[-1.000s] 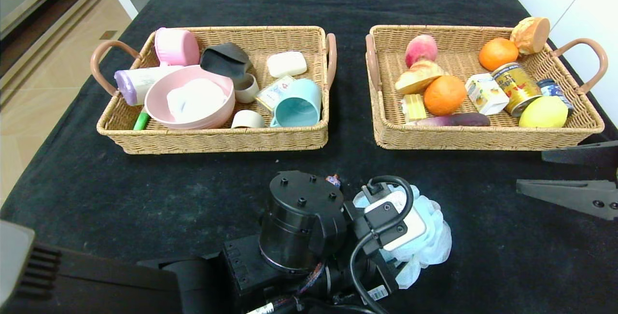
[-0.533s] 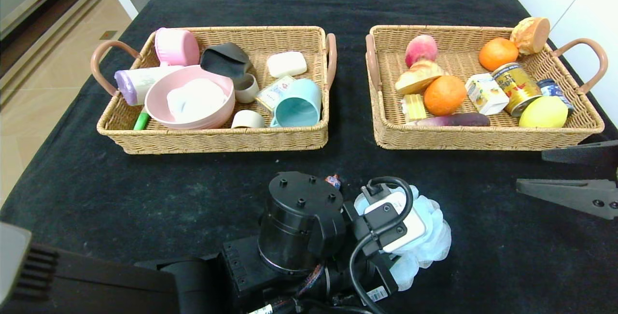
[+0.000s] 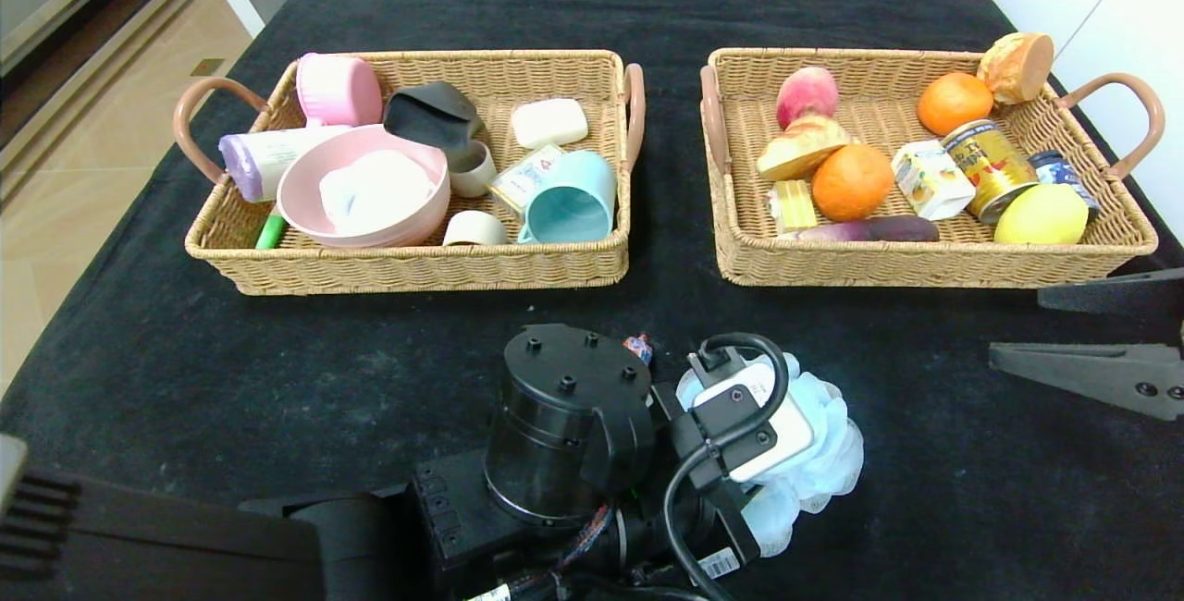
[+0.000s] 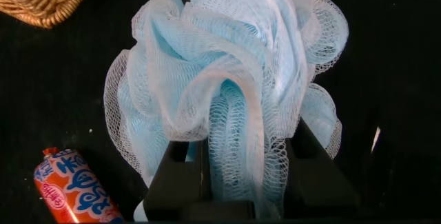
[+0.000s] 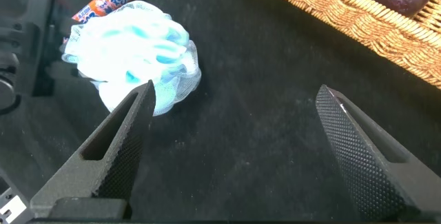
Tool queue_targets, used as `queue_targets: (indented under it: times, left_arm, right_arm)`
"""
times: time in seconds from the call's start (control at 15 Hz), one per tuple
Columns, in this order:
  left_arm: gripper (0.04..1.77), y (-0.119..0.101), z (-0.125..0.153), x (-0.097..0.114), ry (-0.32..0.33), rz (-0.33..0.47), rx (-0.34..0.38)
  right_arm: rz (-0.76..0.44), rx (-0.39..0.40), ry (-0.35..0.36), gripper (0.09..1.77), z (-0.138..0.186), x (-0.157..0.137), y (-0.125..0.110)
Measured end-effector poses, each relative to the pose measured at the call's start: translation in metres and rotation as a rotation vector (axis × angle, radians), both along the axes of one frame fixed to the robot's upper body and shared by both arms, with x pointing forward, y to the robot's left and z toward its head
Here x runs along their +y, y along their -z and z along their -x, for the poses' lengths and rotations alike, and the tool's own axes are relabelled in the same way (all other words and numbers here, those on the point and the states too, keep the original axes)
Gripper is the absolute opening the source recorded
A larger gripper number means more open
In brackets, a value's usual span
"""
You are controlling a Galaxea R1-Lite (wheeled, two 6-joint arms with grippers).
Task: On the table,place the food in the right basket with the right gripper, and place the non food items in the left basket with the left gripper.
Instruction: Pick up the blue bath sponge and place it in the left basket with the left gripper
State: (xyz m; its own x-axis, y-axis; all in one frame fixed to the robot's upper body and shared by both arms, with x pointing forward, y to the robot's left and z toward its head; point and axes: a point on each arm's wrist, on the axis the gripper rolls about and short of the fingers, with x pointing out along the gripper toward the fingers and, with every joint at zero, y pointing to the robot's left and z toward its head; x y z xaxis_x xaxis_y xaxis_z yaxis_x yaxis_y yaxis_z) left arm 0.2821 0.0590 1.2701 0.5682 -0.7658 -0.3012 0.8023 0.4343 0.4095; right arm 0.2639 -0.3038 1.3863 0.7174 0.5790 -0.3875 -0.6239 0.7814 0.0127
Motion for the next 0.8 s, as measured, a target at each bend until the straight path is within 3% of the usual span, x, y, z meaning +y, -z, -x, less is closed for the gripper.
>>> queue_targets:
  times: [0.33, 0.8]
  left_arm:
    - [0.42, -0.014, 0.005, 0.005, 0.0, -0.008, 0.003]
    - [0.38, -0.066, 0.013, 0.021, -0.011, -0.003, -0.001]
  right_arm:
    - [0.0, 0.0, 0.0, 1.7, 0.0, 0.0, 0.0]
    - [0.0, 0.001, 0.002, 1.7, -0.001, 0.0, 0.0]
